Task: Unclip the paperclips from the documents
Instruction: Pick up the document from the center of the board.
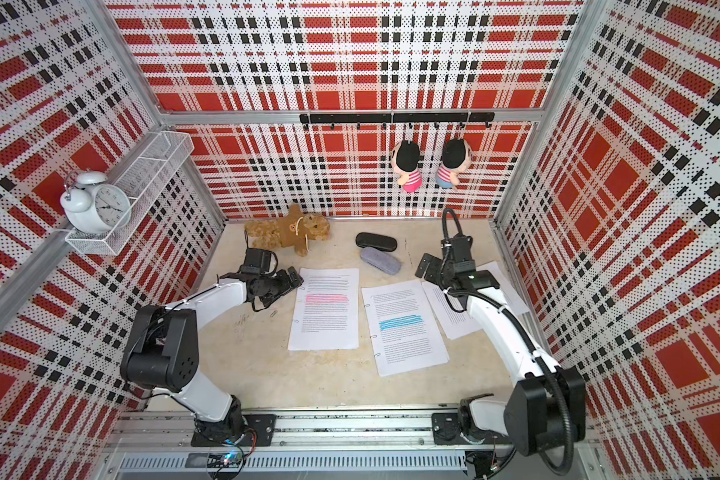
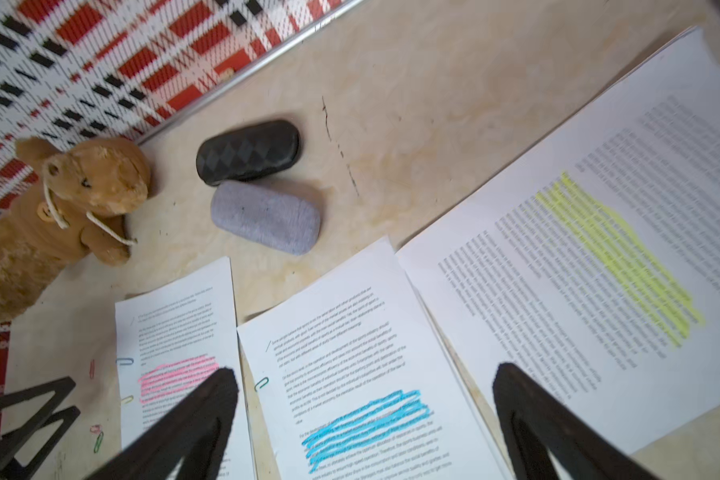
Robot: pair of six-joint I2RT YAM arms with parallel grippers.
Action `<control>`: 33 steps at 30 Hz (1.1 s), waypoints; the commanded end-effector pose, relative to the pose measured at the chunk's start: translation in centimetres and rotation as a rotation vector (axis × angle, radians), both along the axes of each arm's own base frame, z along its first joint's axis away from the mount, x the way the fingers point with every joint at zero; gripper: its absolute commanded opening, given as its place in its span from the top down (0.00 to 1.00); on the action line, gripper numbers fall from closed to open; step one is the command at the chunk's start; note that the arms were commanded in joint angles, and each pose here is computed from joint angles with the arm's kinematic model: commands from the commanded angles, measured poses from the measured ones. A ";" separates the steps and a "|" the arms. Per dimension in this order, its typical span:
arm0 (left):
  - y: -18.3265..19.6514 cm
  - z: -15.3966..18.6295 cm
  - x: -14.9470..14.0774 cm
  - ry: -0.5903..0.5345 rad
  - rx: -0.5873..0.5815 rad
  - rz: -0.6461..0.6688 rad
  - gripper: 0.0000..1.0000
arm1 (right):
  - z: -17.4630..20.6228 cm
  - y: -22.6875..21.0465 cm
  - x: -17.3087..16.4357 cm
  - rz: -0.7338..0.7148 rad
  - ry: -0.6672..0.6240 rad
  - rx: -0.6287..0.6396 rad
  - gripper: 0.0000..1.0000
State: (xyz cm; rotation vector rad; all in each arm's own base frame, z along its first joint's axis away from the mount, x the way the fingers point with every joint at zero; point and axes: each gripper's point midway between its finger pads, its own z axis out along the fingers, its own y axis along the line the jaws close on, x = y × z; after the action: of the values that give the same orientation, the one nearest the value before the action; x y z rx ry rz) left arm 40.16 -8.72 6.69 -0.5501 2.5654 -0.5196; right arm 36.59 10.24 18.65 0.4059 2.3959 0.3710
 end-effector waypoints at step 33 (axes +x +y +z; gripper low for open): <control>-5.9 -0.7 -3.2 -0.043 -0.489 -0.182 0.53 | -18.4 23.4 -1.3 0.470 0.358 0.109 0.30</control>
State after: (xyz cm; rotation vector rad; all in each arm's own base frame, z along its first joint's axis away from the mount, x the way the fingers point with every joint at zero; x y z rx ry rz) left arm 36.31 -13.96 3.40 -0.4985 2.5521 -1.1159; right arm 37.40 34.09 3.75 -0.0689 2.7147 0.7154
